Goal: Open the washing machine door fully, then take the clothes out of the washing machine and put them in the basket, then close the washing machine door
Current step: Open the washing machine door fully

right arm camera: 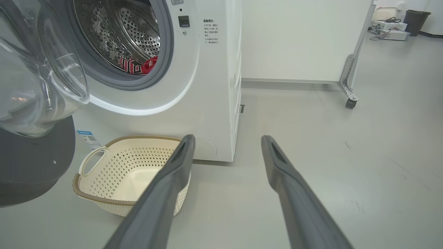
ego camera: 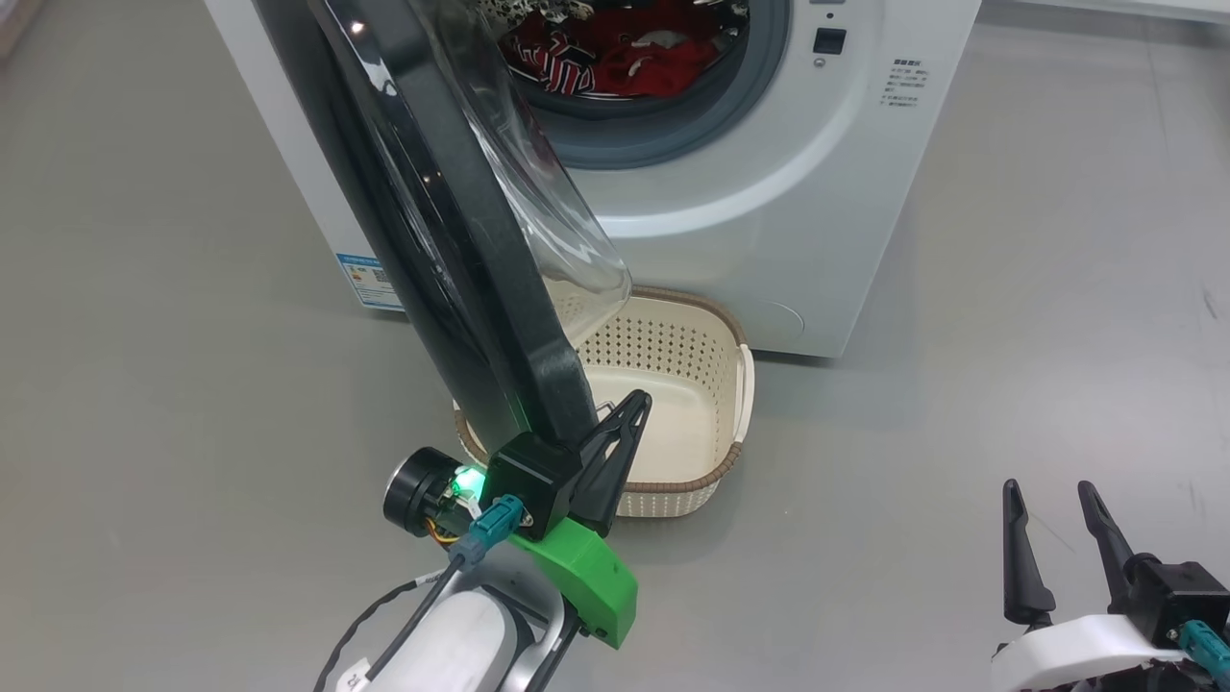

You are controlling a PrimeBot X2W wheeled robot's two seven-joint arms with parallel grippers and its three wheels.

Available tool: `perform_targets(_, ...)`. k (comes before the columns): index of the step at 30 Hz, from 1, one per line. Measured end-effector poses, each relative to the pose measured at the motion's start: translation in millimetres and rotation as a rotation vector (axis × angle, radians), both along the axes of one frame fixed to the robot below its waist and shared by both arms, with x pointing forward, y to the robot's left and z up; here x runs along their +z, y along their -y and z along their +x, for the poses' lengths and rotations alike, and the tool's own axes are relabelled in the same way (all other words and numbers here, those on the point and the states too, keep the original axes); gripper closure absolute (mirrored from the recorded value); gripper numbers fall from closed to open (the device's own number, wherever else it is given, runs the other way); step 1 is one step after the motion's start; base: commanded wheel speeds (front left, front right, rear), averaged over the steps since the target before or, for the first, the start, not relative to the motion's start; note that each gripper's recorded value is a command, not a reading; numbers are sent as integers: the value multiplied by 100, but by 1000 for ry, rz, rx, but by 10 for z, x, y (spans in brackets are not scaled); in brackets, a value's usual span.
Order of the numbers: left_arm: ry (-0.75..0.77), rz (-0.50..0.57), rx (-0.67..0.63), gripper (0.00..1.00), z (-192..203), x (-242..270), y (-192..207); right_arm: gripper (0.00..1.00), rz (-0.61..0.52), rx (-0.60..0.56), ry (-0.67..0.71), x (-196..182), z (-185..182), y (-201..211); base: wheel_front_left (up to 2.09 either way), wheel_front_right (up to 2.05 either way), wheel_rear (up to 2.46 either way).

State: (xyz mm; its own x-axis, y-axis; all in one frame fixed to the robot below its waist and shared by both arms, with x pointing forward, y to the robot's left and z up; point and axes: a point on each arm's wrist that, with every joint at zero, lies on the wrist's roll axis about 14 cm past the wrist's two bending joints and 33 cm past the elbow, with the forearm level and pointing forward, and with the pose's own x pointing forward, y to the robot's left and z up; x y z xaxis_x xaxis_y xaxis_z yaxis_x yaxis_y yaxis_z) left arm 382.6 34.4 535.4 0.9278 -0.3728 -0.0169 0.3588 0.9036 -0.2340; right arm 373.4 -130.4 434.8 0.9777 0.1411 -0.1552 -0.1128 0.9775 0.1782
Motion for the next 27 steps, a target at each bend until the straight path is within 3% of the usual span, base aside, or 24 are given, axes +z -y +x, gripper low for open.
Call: perform_targets(27, 33, -5, 255, 100, -196, -9, -735, 0, -7, 150, -12, -74, 160, -459, 0, 0, 0)
